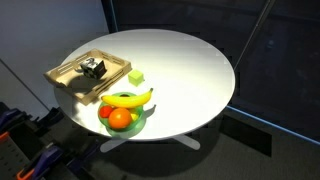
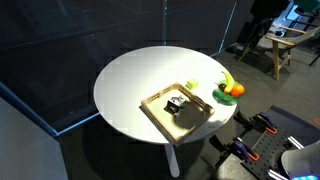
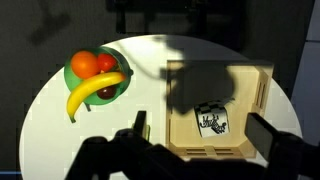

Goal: Move the black and white cube from the tray to the table

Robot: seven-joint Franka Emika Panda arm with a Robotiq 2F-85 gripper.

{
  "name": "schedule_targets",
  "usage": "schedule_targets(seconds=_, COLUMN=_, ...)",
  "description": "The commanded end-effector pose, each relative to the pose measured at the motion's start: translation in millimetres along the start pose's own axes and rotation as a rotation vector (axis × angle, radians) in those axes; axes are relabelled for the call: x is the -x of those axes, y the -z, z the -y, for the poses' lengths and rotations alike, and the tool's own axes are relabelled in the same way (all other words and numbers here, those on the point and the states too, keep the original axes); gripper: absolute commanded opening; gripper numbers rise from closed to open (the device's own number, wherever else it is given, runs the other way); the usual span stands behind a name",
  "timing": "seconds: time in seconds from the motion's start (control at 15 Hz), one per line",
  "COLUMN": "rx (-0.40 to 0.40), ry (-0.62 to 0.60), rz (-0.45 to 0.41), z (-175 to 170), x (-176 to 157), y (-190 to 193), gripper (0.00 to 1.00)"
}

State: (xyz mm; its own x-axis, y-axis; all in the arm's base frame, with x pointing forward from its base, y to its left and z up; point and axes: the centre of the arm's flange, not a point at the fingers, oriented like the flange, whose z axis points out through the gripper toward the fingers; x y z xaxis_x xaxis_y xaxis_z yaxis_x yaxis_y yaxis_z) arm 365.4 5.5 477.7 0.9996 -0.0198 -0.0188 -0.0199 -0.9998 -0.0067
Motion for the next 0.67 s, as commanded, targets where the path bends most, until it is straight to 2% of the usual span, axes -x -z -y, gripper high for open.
schedule_targets(seconds=0.0, rx=0.000, ry=0.000, rz=0.000, z=0.0, x=0.0, y=0.0, gripper=1.00)
schedule_targets(seconds=0.6, rx=0.006, ry=-0.016, rz=-0.019, z=1.3, x=-12.6, y=3.7, gripper=1.00)
